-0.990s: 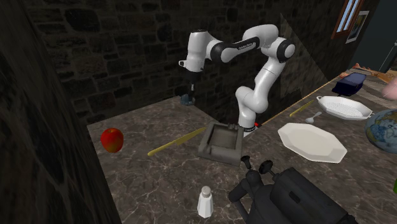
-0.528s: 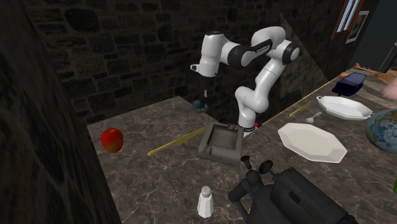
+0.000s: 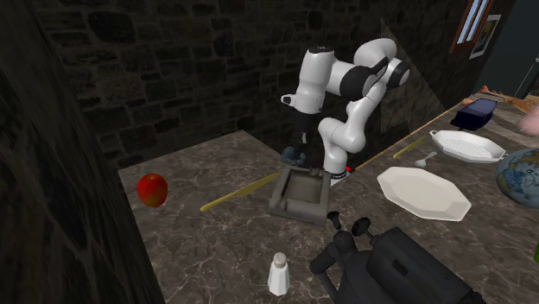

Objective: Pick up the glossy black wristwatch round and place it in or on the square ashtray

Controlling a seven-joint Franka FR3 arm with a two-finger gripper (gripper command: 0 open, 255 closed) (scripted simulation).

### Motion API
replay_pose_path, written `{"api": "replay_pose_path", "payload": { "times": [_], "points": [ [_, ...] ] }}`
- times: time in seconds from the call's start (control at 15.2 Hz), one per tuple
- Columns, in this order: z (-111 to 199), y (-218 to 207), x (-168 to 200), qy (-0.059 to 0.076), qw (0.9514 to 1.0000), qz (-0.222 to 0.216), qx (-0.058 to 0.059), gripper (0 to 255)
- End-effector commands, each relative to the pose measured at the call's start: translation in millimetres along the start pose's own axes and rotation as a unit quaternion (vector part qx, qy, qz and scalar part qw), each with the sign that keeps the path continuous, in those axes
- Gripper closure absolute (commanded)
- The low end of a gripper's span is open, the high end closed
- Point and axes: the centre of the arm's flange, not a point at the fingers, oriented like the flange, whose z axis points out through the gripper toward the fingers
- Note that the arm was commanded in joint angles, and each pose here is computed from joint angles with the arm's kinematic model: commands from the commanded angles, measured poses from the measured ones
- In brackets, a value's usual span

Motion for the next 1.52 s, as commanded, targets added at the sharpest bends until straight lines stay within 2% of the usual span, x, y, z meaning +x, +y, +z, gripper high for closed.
{"api": "replay_pose_path", "payload": {
  "times": [0.0, 0.13, 0.92, 1.45],
  "points": [
    [-3.0, -19.6, -16.4, 0.0, 1.0, 0.001, 0.0, 255],
    [-4.0, -33.6, -28.8, 0.0, 1.0, 0.001, 0.0, 255],
    [60.7, -30.7, -38.4, 0.0, 1.0, 0.001, 0.0, 255],
    [60.7, -30.7, -38.4, 0.0, 1.0, 0.001, 0.0, 255]
  ]
}}
